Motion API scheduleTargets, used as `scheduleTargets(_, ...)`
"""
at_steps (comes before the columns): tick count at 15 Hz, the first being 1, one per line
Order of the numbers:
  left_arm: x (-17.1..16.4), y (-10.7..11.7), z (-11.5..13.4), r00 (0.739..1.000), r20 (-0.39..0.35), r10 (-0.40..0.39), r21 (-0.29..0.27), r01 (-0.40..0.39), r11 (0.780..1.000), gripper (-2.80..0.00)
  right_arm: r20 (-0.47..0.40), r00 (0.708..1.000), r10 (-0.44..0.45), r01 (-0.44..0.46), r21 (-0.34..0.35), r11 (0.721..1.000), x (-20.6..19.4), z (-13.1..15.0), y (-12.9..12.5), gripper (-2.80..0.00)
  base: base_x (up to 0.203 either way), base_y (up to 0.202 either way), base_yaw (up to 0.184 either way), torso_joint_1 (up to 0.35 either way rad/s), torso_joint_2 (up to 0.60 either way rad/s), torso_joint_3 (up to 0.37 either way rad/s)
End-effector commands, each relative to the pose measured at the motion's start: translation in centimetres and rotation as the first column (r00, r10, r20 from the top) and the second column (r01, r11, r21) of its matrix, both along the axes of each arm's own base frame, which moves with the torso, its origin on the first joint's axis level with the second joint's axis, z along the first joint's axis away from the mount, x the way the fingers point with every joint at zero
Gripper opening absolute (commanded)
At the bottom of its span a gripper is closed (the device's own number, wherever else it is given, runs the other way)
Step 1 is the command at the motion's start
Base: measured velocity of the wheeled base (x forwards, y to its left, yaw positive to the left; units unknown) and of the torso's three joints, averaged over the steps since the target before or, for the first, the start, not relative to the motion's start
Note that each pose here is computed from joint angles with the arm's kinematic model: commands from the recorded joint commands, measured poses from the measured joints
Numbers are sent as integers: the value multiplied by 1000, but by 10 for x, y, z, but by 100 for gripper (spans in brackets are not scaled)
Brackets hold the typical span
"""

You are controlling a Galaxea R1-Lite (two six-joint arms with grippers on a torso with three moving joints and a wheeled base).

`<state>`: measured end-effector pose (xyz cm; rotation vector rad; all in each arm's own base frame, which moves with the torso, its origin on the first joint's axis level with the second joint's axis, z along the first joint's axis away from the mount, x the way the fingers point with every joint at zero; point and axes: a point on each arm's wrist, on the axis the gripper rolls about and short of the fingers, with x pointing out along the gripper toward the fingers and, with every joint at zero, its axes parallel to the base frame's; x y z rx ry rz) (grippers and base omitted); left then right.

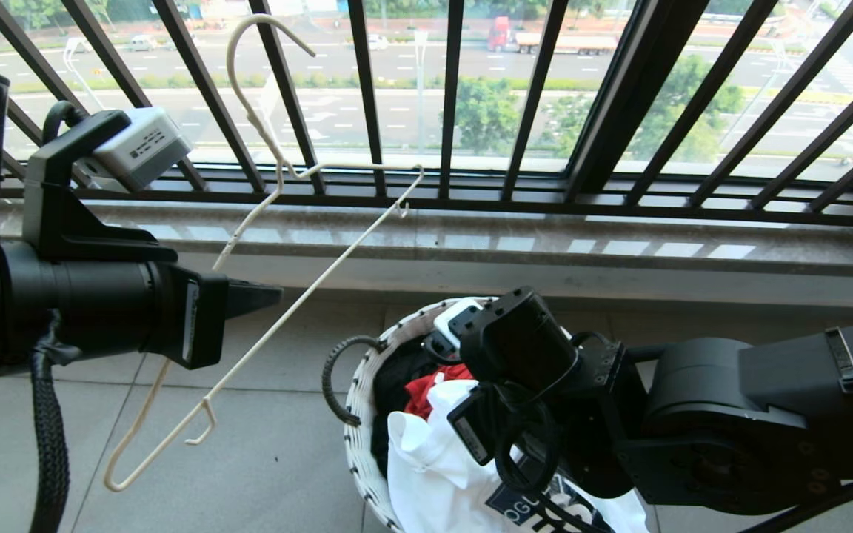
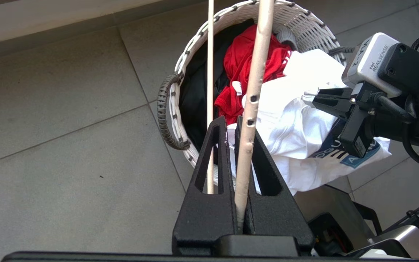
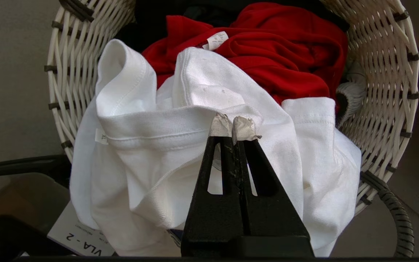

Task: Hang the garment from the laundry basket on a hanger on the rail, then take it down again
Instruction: Pick up clothes from the basket

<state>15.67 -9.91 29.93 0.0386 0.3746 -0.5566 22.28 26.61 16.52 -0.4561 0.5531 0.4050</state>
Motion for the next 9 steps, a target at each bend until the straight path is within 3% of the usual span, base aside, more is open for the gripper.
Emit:
scheduleTargets(1,1,-1,-1,1000,-4,-1,1,1,1000,-280,-27,1000,1,-2,-34,999,4,-16,7,-280,0,0,0,0,0,0)
scheduleTargets(9,1,-1,-1,1000,-4,0,1,0,1000,-280,-37,999,-5,3,-47,999,10,-28,8,-280,0,0,0,0,0,0)
